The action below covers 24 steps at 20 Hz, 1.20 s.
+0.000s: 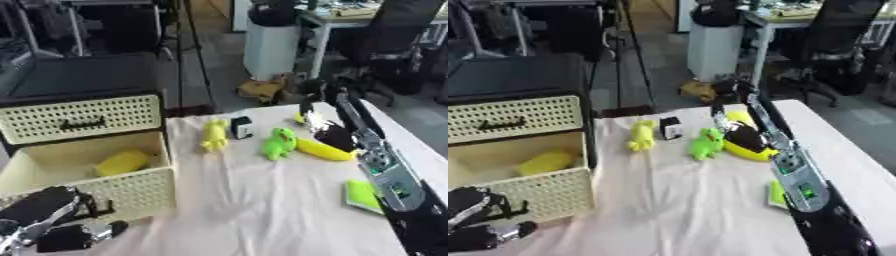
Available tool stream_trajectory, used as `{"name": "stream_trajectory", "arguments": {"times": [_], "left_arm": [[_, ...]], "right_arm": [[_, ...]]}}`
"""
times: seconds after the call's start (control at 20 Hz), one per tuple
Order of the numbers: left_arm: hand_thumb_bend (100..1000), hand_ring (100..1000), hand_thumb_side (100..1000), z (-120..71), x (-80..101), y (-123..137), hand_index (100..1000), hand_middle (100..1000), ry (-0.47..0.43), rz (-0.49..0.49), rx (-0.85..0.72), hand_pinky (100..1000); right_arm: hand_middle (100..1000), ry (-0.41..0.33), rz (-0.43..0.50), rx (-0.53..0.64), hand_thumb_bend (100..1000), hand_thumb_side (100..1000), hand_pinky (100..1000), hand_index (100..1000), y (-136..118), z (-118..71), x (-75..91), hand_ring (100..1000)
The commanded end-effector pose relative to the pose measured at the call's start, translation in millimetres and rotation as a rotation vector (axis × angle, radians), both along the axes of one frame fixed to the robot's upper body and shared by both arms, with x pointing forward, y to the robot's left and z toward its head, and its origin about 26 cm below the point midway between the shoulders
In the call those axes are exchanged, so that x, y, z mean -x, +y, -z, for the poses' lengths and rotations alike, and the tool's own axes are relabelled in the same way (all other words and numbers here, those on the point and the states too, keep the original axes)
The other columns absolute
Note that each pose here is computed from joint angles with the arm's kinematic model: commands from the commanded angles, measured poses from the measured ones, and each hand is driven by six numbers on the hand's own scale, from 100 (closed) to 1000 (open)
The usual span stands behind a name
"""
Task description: Pick up objects from table and place into drawer.
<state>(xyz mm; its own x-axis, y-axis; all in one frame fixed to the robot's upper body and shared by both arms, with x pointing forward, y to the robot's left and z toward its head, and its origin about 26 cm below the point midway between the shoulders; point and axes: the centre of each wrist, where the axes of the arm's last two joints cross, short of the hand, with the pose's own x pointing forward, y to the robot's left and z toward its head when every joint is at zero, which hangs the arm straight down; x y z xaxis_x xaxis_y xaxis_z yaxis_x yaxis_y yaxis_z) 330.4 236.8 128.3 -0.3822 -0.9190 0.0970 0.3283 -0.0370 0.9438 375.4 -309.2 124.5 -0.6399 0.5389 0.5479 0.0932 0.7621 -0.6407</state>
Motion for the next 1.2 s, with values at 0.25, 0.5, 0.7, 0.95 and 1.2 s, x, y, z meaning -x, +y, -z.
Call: {"name": "stream_trajectory", "arguments": {"times": [0.25, 0.5, 0.7, 0.95, 1.2], "left_arm": [[608, 100, 1000, -13.9, 11.5, 19, 864, 100, -0.211, -0.086, 0.025, 100], [601, 100, 1000, -29.6, 20.3, 22, 738, 100, -0.362, -0.104, 0.148, 100], [589, 100, 1000, -44.7, 27.2, 31, 703, 100, -0.4, -0.088, 0.407, 100], [576, 100, 1000, -54.3, 27.6, 44, 694, 100, -0.407, -0.082, 0.573, 100], [556, 100, 1000, -49.8, 28.1, 45, 696, 100, -0.356, -0.042, 0.674, 100]], "right_arm": [[754, -0.032, 0.019, 0.025, 100, 528, 711, 803, -9, -13.0, -0.6, 776], [754, -0.035, 0.028, 0.03, 100, 522, 711, 805, -12, -14.9, -1.8, 775], [756, -0.017, 0.063, 0.069, 100, 515, 713, 813, -24, -19.3, -8.3, 778], [800, 0.086, 0.092, 0.217, 100, 490, 726, 863, -46, -25.5, -31.9, 805], [864, 0.279, 0.111, 0.392, 147, 506, 743, 907, -69, -21.0, -63.0, 875]]}}
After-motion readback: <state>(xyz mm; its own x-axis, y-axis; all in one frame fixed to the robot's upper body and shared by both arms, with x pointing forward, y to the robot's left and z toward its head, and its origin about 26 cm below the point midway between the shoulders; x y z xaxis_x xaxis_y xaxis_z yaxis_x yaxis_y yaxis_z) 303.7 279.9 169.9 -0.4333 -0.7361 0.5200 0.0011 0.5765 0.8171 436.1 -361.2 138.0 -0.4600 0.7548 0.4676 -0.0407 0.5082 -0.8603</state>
